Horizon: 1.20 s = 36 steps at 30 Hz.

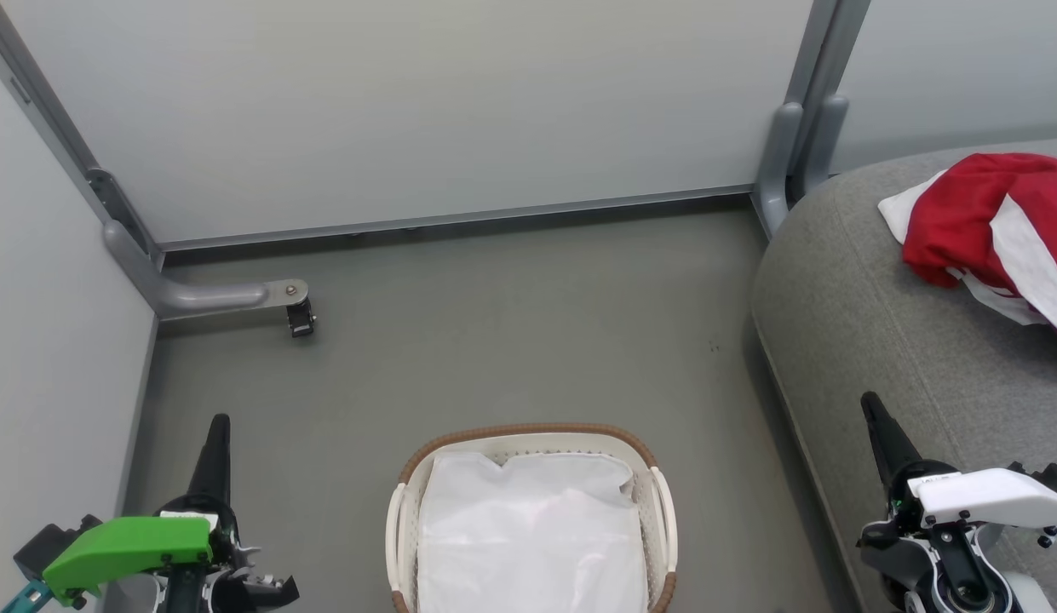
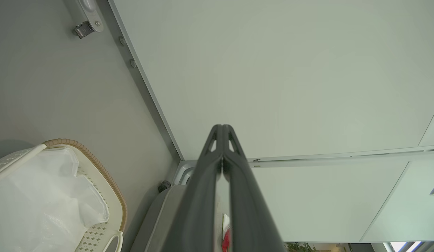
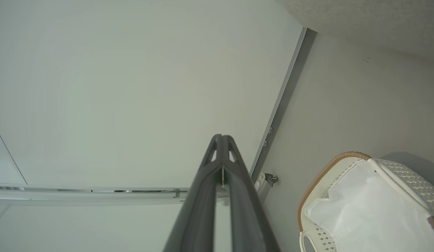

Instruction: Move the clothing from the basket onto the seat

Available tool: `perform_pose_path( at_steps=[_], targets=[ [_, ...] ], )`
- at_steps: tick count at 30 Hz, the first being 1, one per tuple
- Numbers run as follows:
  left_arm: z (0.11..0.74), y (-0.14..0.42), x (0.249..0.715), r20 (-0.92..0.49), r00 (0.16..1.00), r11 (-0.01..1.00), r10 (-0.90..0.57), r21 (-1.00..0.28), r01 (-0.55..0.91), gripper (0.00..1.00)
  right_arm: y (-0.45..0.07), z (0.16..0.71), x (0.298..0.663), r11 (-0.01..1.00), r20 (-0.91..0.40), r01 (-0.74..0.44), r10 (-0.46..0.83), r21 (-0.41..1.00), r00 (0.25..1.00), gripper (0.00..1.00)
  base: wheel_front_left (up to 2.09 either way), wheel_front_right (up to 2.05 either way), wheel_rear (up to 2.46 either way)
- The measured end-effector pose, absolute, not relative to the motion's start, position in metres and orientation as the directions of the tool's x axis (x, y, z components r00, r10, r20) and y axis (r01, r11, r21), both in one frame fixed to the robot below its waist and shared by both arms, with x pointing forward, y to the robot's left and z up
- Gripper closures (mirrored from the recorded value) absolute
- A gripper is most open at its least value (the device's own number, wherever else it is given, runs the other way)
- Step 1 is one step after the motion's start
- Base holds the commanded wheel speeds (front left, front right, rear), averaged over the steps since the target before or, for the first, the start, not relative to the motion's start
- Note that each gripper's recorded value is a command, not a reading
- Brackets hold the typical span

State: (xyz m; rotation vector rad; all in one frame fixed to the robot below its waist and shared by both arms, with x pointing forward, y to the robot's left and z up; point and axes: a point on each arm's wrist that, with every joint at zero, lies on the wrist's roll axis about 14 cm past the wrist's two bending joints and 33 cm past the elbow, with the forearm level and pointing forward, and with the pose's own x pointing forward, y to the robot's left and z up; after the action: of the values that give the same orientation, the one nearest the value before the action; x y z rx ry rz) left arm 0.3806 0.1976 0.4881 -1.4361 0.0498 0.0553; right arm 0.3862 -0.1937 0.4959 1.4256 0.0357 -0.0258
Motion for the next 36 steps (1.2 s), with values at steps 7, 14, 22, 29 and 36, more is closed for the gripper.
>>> perform_pose_path(
  at_steps=[7, 14, 22, 29, 36],
  targets=[
    [0.492, 0.198, 0.382, -0.054, 0.999, 0.088, 0.004, -0.995, -0.054, 1.00, -0.195, 0.498, 0.386, 0.096, -0.033, 0.032, 0.003, 0.995, 0.999, 1.00, 0.00, 0.00, 0.00],
    [0.497, 0.198, 0.385, -0.036, 0.999, 0.044, 0.000, -0.998, -0.036, 1.00, -0.197, 0.501, 0.387, 0.049, -0.023, 0.023, 0.002, 0.999, 1.000, 1.00, 0.00, 0.00, 0.00],
    [0.503, 0.199, 0.387, -0.014, 1.000, -0.005, 0.000, -1.000, -0.014, 1.00, -0.199, 0.504, 0.388, -0.002, -0.010, 0.010, 0.002, 1.000, 1.000, 1.00, 0.00, 0.00, 0.00],
    [0.504, 0.199, 0.388, -0.011, 1.000, -0.006, 0.000, -1.000, -0.011, 1.00, -0.199, 0.504, 0.388, -0.004, -0.009, 0.009, 0.001, 1.000, 1.000, 1.00, 0.00, 0.00, 0.00],
    [0.504, 0.199, 0.388, -0.011, 1.000, -0.006, 0.000, -1.000, -0.011, 1.00, -0.200, 0.504, 0.388, -0.004, -0.009, 0.009, 0.000, 1.000, 1.000, 1.00, 0.00, 0.00, 0.00]
  ],
)
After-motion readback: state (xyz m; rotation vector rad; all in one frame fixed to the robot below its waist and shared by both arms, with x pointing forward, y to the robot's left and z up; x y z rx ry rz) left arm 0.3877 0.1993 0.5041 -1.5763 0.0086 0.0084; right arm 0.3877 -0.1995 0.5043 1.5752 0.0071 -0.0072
